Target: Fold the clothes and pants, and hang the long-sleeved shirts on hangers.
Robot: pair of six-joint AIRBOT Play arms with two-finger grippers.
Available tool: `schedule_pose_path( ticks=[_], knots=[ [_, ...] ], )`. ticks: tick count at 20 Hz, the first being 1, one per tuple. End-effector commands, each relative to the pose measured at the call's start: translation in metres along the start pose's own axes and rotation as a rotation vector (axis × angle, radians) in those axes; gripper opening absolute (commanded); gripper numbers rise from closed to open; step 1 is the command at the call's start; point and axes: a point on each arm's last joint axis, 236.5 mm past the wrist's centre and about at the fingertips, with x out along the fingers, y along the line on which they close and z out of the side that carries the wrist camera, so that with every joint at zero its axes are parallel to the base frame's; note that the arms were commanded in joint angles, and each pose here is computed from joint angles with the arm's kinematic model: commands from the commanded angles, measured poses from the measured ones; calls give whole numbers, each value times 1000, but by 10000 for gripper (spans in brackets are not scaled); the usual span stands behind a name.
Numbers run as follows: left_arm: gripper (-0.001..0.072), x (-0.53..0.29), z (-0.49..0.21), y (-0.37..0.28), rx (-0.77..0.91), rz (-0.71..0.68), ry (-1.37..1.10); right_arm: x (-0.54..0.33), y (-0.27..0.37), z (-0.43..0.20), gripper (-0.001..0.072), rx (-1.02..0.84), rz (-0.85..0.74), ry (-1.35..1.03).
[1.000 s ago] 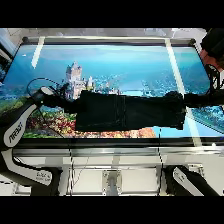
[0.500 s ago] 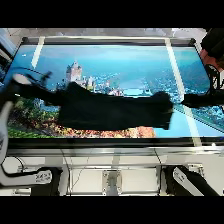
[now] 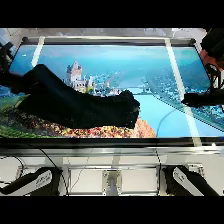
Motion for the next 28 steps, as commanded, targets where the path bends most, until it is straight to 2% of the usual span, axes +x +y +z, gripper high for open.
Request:
schedule_pose_path(
  ticks=[1, 7, 8, 9, 10, 11, 12, 13, 15, 16, 17, 18, 20, 21, 22, 23, 25, 26, 28],
  knots=[
    [7, 44, -2, -89, 44, -179, 47, 0, -1, 2, 3, 1, -4, -11],
    [8, 201, -38, -259, 171, -504, 95, 0, -1, 2, 3, 0, -4, -10],
    [28, 227, -49, -273, 169, -540, 117, 0, -1, 2, 3, -2, -4, -9],
    [127, 247, -61, -280, 153, -565, 150, 0, -1, 2, 5, -6, -3, -7],
    [296, 263, -72, -283, 139, -594, 194, 0, -1, 2, 36, -8, -3, -8],
    [412, 270, -79, -285, 124, -624, 231, 0, -1, 2, 130, -21, -3, -8],
    [421, 271, -85, -288, 121, -663, 264, 0, -1, 2, 221, -27, -3, -9],
    [421, 266, -88, -292, 142, -699, 275, 1, -2, 4, 264, -26, -6, -16],
    [421, 250, -91, -298, 186, -743, 283, 5, -4, 11, 266, -20, -8, -51],
    [421, 243, -91, -299, 199, -748, 284, 9, -5, 12, 341, -14, -7, -64],
    [421, 235, -91, -300, 216, -759, 283, 16, -4, 11, 511, -1, 4, -69],
    [419, 226, -90, -300, 236, -769, 278, 24, -1, 8, 565, 9, 28, -72],
    [415, 209, -86, -296, 256, -782, 281, 45, 15, -1, 565, 35, 123, -72],
    [405, 204, -86, -290, 284, -764, 284, 56, 26, -4, 565, 60, 185, -74],
    [347, 206, -86, -275, 326, -701, 286, 66, 36, -6, 565, 77, 231, -73],
    [314, 217, -86, -248, 355, -564, 294, 76, 44, -7, 566, 95, 266, -72],
    [316, 240, -87, -189, 343, -259, 321, 94, 64, -4, 566, 100, 322, -58],
    [316, 249, -94, -177, 367, -193, 333, 103, 75, -1, 565, 100, 344, -54],
    [315, 266, -115, -174, 420, -148, 351, 120, 92, 3, 565, 90, 359, -58]
  ],
)
